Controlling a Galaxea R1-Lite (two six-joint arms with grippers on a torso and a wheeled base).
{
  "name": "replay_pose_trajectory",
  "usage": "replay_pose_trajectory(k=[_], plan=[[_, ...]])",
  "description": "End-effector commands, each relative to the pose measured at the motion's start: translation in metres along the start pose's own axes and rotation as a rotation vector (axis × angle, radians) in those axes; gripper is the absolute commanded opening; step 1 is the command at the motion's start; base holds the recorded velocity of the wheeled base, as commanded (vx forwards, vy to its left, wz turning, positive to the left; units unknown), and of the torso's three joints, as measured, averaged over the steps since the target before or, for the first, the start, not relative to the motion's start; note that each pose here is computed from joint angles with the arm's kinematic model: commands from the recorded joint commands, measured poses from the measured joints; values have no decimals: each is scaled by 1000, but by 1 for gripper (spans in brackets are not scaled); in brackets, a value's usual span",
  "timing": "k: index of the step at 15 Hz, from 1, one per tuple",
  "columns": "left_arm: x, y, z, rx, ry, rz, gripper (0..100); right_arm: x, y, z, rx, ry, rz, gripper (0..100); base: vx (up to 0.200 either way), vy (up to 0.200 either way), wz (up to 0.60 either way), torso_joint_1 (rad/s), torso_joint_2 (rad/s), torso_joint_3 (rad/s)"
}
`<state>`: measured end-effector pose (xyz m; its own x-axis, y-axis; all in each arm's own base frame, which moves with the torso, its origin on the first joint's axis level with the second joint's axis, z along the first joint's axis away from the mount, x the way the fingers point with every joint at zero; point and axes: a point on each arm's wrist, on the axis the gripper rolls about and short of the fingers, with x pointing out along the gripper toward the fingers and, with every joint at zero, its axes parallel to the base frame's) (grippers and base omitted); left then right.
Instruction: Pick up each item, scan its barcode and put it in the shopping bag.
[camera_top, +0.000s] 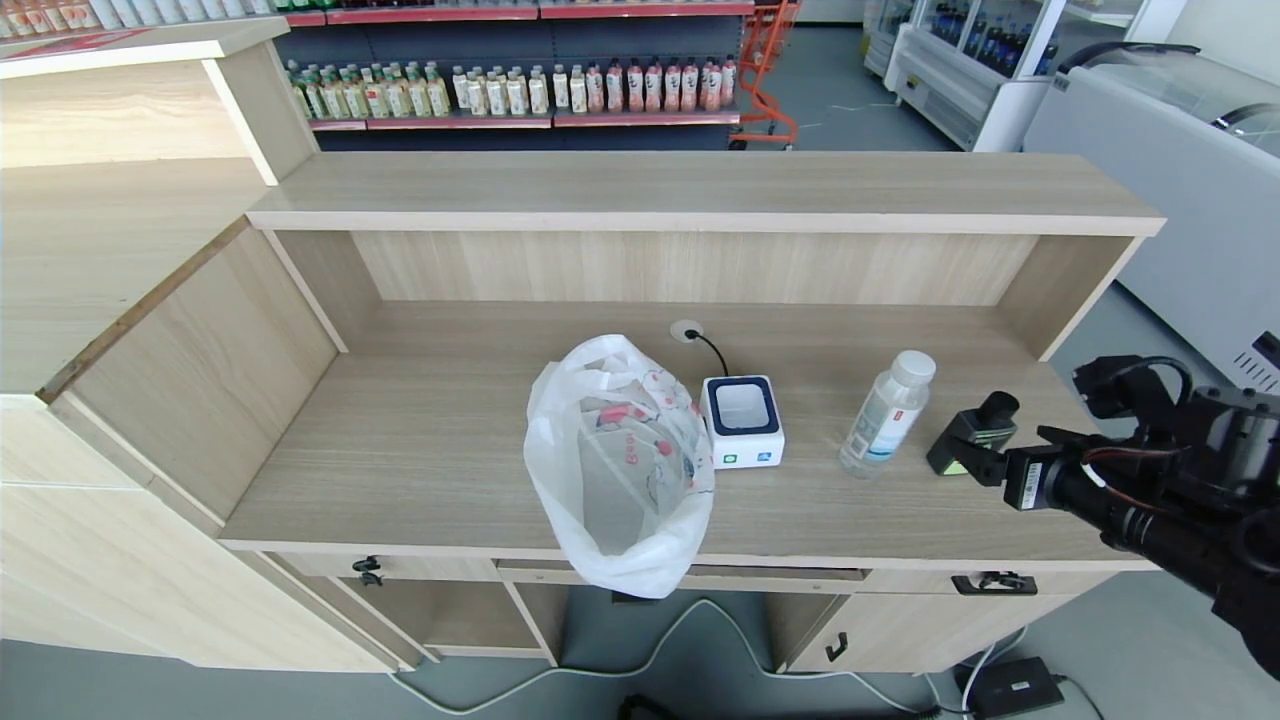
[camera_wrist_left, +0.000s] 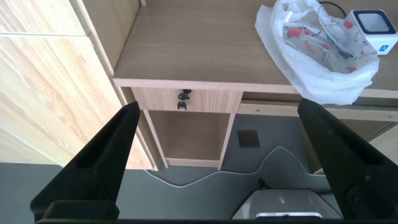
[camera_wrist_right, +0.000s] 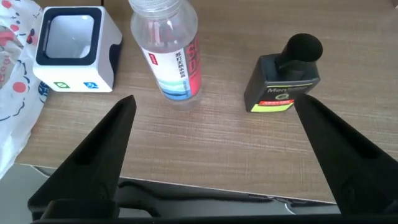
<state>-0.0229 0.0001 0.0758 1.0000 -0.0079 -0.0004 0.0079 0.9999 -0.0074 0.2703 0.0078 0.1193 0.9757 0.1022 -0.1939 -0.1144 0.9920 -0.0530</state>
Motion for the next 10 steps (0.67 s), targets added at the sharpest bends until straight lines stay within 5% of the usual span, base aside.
replay_pose_trajectory(k=[1,10], plan=[[0,0,0,0,0,0,100,35,-2,-22,2,27,-4,100,0,0,0,0,0,0],[0,0,0,0,0,0,100,69,17,-25,49,-31,56,100,0,0,0,0,0,0]])
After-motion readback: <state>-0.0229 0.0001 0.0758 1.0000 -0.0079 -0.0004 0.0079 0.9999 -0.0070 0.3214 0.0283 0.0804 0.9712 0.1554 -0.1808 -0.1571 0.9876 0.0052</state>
